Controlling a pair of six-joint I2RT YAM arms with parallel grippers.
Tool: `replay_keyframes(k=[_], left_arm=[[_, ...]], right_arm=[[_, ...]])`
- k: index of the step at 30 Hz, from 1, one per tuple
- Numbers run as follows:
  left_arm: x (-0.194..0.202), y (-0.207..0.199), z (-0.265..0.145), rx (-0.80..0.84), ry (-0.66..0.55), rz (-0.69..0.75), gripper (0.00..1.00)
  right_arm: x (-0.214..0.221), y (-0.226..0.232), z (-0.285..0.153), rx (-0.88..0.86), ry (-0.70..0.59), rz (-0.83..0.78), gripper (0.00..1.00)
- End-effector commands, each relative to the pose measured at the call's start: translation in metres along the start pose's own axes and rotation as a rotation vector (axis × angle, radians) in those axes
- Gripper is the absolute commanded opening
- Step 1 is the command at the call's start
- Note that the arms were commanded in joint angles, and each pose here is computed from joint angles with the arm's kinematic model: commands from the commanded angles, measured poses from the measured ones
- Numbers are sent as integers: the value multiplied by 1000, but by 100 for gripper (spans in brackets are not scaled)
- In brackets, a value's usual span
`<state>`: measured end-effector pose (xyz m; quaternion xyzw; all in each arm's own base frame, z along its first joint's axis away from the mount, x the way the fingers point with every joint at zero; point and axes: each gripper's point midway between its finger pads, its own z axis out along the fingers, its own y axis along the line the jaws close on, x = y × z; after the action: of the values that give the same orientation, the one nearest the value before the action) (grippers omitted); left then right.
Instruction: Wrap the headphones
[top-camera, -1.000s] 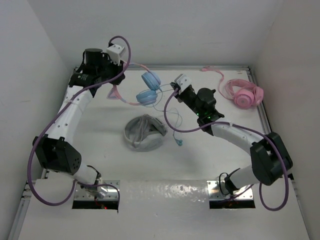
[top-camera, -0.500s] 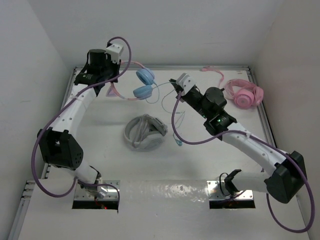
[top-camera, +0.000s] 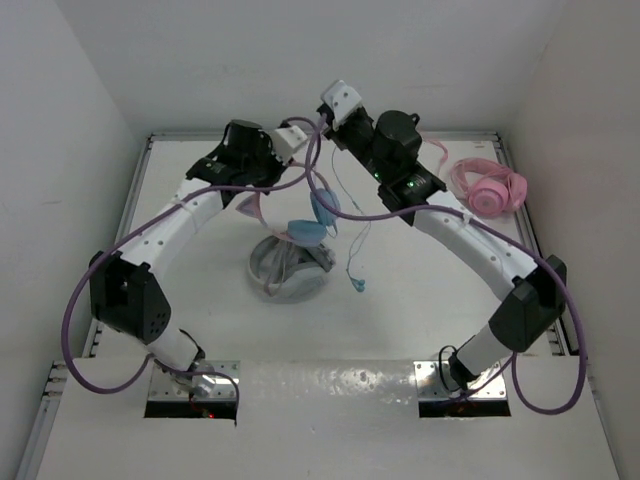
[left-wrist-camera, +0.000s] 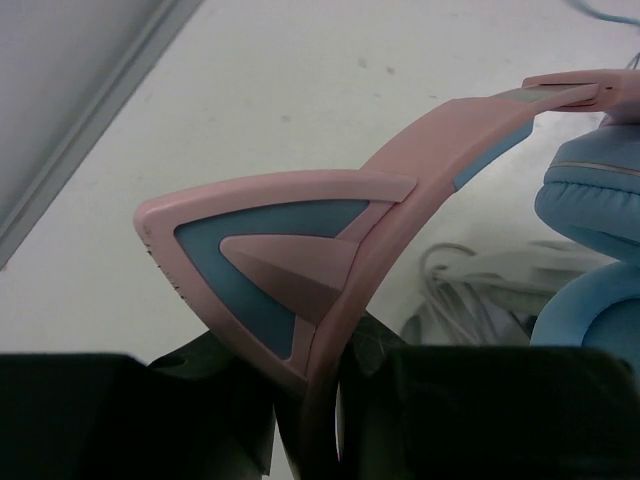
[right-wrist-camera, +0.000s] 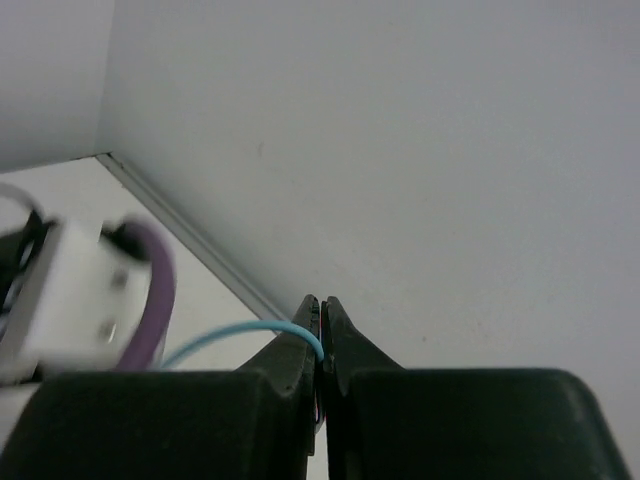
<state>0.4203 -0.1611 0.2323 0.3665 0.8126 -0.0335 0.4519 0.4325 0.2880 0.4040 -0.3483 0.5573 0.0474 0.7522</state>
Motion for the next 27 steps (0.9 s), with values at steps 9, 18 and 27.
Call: replay_keyframes(k=[9, 18, 27], left_arm=[[-68, -51, -58, 262, -238, 13, 0], [-80, -59, -57, 324, -260, -23, 0], [-95, -59, -42, 371, -259, -51, 0]], right_arm=[[46, -70, 27, 168, 96, 233, 0], [57, -62, 65, 133, 102, 306, 0], [73, -59, 92, 118, 121, 367, 0]])
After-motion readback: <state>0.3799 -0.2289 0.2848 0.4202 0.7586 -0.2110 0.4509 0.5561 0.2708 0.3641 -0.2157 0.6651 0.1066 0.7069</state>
